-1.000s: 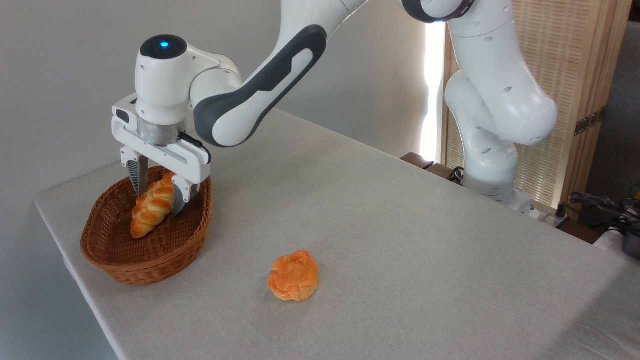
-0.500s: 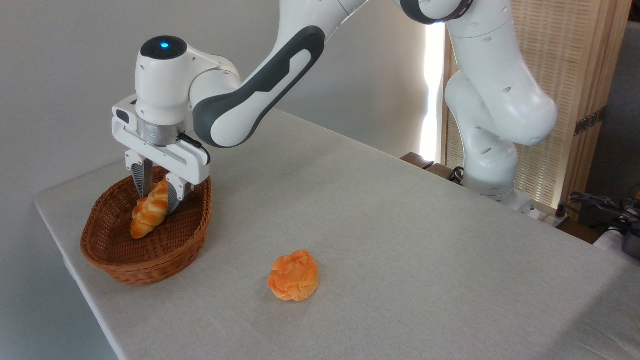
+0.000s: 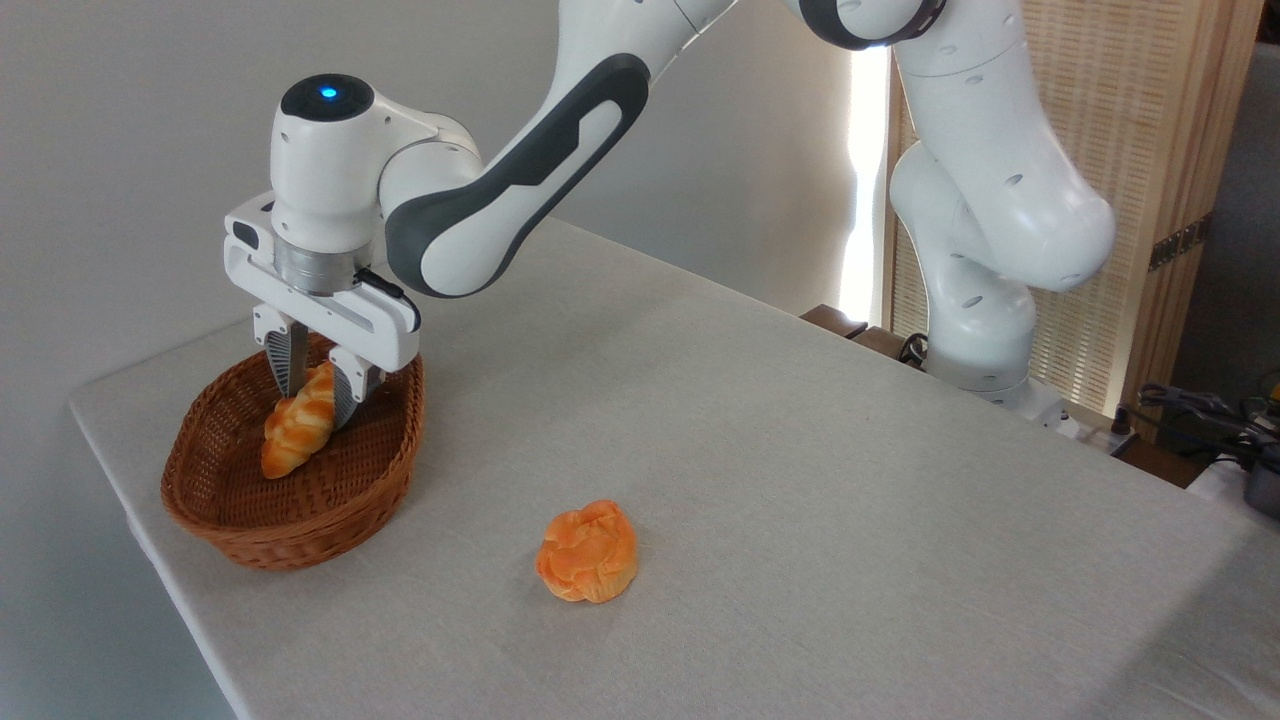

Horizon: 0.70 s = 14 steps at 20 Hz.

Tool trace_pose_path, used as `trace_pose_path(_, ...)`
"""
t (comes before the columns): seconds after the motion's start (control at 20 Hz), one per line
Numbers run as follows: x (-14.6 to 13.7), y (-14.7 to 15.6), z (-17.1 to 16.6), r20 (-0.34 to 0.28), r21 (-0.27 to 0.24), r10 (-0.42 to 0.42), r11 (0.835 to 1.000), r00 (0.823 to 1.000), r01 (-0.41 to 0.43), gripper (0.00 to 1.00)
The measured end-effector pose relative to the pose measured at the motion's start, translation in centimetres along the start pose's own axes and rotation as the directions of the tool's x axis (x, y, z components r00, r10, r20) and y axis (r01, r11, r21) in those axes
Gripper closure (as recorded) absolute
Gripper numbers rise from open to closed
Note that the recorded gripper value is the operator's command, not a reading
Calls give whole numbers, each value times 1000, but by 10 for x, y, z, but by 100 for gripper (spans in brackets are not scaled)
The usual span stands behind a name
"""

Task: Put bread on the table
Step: 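Lift the bread roll out of the basket and carry it onto the table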

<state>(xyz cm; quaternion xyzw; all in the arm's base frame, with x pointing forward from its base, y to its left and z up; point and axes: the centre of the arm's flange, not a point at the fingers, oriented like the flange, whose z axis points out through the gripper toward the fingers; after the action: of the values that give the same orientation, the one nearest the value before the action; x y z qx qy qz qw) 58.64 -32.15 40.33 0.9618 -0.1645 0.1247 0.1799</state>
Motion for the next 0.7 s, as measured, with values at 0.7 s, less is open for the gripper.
trace_pose_path(0.7, 18, -22, -28, -71, 24, -25, 999, 997, 26, 78)
